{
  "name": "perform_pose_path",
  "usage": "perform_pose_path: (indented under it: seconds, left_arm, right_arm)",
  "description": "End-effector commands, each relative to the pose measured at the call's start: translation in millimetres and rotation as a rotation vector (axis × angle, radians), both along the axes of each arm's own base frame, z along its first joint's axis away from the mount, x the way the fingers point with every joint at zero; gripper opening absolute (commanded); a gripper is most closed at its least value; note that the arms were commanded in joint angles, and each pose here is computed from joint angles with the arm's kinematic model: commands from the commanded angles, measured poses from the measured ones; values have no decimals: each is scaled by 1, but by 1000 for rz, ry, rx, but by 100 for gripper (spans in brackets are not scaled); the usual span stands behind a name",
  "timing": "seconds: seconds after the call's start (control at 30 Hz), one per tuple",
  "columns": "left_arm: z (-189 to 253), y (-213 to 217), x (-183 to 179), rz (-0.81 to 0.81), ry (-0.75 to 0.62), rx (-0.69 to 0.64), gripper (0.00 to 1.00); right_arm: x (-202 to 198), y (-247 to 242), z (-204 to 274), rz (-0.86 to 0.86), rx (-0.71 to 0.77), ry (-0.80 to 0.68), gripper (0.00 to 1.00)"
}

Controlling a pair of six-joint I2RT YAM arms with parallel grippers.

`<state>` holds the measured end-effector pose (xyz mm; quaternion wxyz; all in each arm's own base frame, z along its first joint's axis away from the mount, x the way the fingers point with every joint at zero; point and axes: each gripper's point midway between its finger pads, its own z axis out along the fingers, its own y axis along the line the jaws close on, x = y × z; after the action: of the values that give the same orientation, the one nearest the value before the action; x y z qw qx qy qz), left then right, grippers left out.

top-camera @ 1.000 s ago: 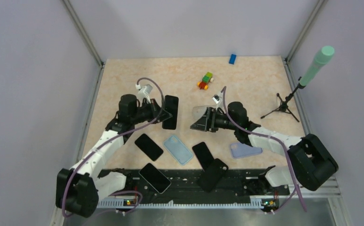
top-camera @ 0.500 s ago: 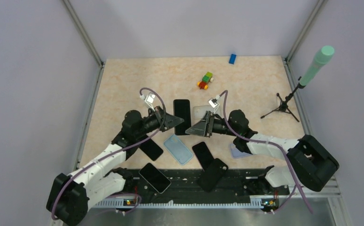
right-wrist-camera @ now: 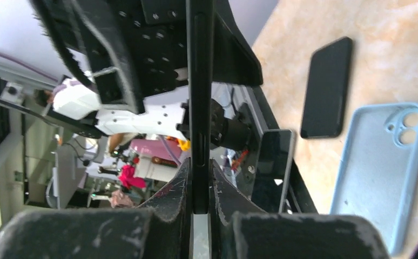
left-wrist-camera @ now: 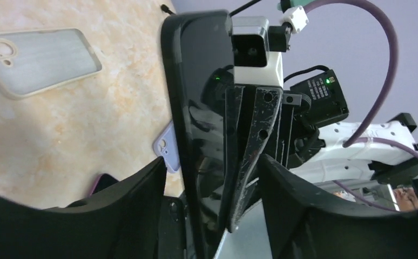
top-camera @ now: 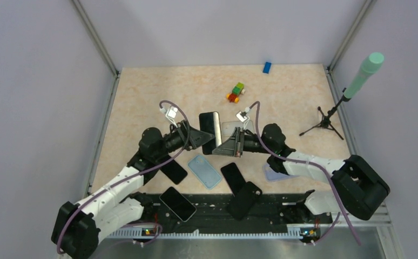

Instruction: Put the phone into the phone case

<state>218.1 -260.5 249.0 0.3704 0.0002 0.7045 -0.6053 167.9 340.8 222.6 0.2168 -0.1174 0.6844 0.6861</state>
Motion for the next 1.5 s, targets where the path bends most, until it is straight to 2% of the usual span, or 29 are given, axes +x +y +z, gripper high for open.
perform_pose_path:
  seconds: [0.0,0.1,0.17,0.27,0.33,0.47,0.6,0.73,0.87,1.0,1.1,1.13,1.23,1.27,1.3,1.37,1.4,1.47]
  left_arm:
    - [9,14,8,86,-118,133,72]
    - [-16,39,21,200,-112,334,79]
    - [-41,59,19,241,-50,491,81]
    - [-44,70,17,230,-88,608,84]
    - [-43,69,12,175,-119,647,87]
    - [-42,58,3,23,-152,706,89]
    - [-37,36,-10,-159,-161,665,89]
    - [-18,6,-32,-377,-228,504,88]
    - [-7,-13,-55,-578,-202,352,85]
    - [-10,-21,-65,-658,-183,320,75]
    - [-13,-25,-70,-685,-178,315,63]
    - [-14,-26,-71,-689,-177,314,53]
    - [-15,-28,-66,-670,-176,326,11]
    - [-15,-28,-63,-650,-179,337,0]
    - [-16,-28,-60,-627,-179,348,0]
    - [-16,-27,-52,-568,-189,369,0]
    - [-17,-26,-47,-525,-193,383,0]
    - [-13,-22,-38,-432,-209,391,0]
  right_arm:
    - [1,-4,7,-7,-99,-148,0]
    - [7,-20,-17,-36,-311,-247,0]
    - [9,-40,-38,-56,-475,-273,0]
    - [8,-64,-51,-77,-600,-358,0]
    - [1,-76,-52,-60,-646,-377,0]
    - [-38,-79,-43,120,-567,-431,0]
    - [-61,-81,-36,208,-498,-422,0]
    - [-75,-76,-29,285,-434,-379,0]
    - [-84,-71,-28,344,-379,-343,0]
    - [-84,-71,-29,348,-382,-338,0]
    - [-83,-70,-29,346,-387,-332,0]
    - [-81,-69,-30,344,-391,-327,0]
    - [-75,-68,-38,326,-428,-304,0]
    - [-72,-68,-40,312,-446,-299,0]
    - [-67,-69,-43,286,-468,-297,0]
    - [-56,-70,-49,213,-511,-287,22]
    - [-50,-70,-48,174,-517,-285,39]
    - [-39,-69,-45,94,-508,-283,55]
